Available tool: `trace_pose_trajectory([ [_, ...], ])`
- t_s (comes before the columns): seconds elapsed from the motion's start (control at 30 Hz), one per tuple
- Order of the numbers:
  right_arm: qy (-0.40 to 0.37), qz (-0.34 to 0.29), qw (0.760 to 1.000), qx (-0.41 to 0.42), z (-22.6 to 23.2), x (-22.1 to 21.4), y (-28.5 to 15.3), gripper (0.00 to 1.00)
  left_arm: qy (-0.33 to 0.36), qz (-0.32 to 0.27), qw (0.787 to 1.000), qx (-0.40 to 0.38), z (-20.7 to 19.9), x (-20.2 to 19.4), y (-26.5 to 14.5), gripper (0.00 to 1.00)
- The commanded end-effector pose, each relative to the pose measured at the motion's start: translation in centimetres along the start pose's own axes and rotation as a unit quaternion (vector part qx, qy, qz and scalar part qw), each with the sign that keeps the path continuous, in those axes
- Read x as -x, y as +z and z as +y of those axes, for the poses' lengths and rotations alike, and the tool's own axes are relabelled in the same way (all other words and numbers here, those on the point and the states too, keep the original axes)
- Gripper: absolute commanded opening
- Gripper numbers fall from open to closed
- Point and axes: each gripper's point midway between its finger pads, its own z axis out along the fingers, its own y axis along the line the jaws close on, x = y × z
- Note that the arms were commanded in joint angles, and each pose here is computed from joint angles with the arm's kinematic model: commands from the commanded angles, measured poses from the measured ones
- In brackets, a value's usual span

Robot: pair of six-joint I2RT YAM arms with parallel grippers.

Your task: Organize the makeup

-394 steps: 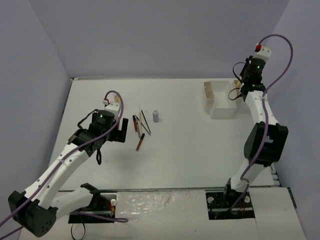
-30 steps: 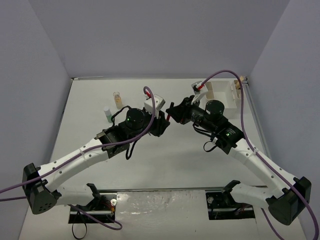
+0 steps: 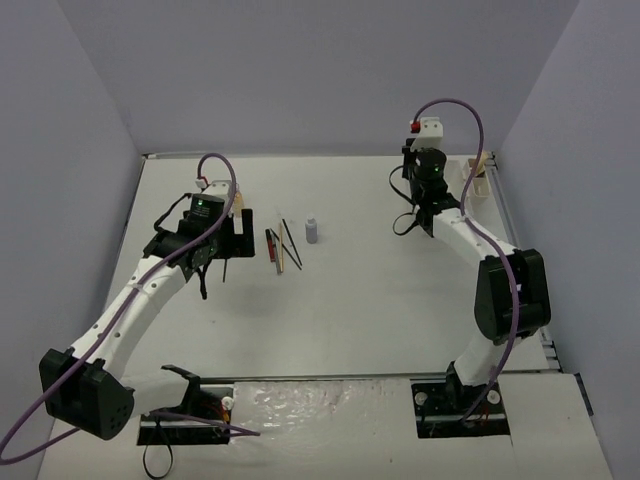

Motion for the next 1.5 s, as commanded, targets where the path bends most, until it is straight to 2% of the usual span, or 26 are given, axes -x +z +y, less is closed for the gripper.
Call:
trace_pose_trajectory([
  [0.0,0.030,-0.116,0.993,-0.018,-2.3,7.2,2.2,0.00,0.005,-0.029,1.000,0.004,0.9,1.1,-0.8,0.97],
  [0.3,0.059,-0.085,0.995,-0.009,-3.1,2.6,5.4,0.00,-0.018,-0.019,1.000,0.011,2.1,0.7,-0.4,0.97],
  [0.43,0.055,-0.068,0.996,-0.004,-2.9,0.7,6.1,0.05,-0.022,-0.017,1.000,0.010,2.1,0.7,-0.2,0.97],
  [0.63,0.069,-0.053,0.996,0.002,-2.8,-0.3,6.4,0.20,-0.024,-0.011,1.000,0.013,2.3,0.4,0.0,0.97],
  [0.8,0.070,-0.055,0.996,0.010,-2.8,1.0,5.8,0.44,-0.027,-0.006,1.000,0.010,2.2,0.2,0.2,0.97],
  [0.9,0.069,-0.067,0.995,0.013,-3.0,3.4,4.3,0.52,-0.031,-0.004,0.999,0.008,2.1,0.1,0.3,0.97],
  [1.03,0.067,-0.066,0.995,0.015,-3.6,5.9,1.4,0.68,-0.037,0.002,0.999,-0.005,1.5,0.0,0.4,0.97],
  [1.27,0.081,-0.045,0.995,0.023,-4.8,9.9,-6.1,0.95,-0.052,0.029,0.998,-0.028,0.4,-0.6,1.4,0.97],
  [1.33,0.100,-0.033,0.994,0.020,-5.2,10.1,-8.8,1.00,-0.064,0.040,0.996,-0.038,-0.3,-0.6,1.8,0.97],
  [1.4,0.110,-0.014,0.994,0.021,-5.4,9.6,-11.0,1.00,-0.077,0.052,0.995,-0.047,-0.9,-0.8,2.2,0.97],
  [1.47,0.124,-0.021,0.992,0.030,-5.5,10.1,-14.2,1.00,-0.090,0.063,0.993,-0.048,-1.4,-0.8,2.8,0.97],
])
